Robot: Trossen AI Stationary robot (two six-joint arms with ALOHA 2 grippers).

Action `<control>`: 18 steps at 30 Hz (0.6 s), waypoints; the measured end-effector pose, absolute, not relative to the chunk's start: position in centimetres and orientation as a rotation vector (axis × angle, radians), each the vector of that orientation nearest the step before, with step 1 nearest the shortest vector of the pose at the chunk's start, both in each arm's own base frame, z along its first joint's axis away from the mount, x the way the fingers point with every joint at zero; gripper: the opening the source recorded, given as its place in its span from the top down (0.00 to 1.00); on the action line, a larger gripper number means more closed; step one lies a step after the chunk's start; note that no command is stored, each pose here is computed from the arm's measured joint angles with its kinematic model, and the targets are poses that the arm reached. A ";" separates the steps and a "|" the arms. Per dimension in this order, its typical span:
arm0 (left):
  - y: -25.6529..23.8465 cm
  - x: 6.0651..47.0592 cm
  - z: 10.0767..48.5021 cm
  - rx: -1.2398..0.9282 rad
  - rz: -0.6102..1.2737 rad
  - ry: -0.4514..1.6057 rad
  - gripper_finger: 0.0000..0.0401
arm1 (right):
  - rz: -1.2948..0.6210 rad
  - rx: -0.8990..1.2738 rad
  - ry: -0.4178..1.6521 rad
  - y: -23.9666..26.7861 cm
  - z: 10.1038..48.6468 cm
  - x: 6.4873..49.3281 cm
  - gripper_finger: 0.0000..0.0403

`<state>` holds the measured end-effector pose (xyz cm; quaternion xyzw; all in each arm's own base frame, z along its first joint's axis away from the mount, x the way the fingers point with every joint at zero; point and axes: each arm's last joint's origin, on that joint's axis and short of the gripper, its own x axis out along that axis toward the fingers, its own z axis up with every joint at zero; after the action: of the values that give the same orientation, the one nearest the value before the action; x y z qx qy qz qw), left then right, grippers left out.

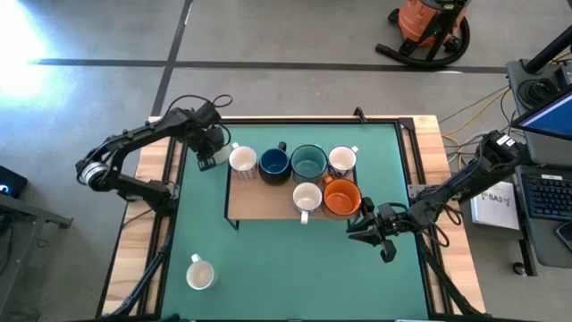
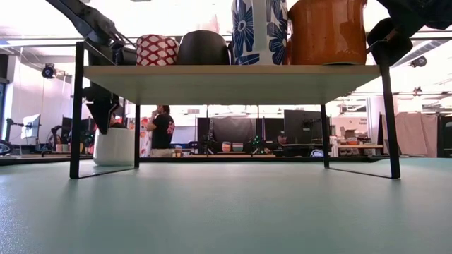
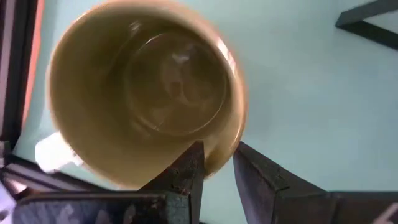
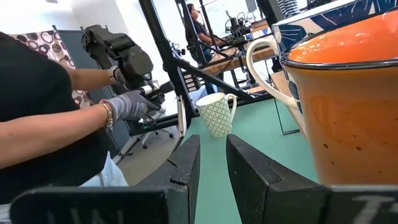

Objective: Place coffee mugs
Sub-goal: Put the white green mug on the shelf

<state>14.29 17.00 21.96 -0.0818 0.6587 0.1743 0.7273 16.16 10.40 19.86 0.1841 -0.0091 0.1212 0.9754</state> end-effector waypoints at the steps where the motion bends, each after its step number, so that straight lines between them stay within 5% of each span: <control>1: 17.1 14.4 21.8 -0.182 0.381 1.452 0.84 | 0.244 0.372 -0.018 10.4 19.9 16.2 0.83; 18: 17.5 14.6 21.2 -0.265 0.397 1.434 0.98 | 0.244 0.371 -0.019 10.4 19.9 16.2 0.83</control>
<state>14.64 17.47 21.15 -0.1201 0.6506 0.1804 0.7278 16.16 10.41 19.87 0.1842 -0.0092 0.1212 0.9754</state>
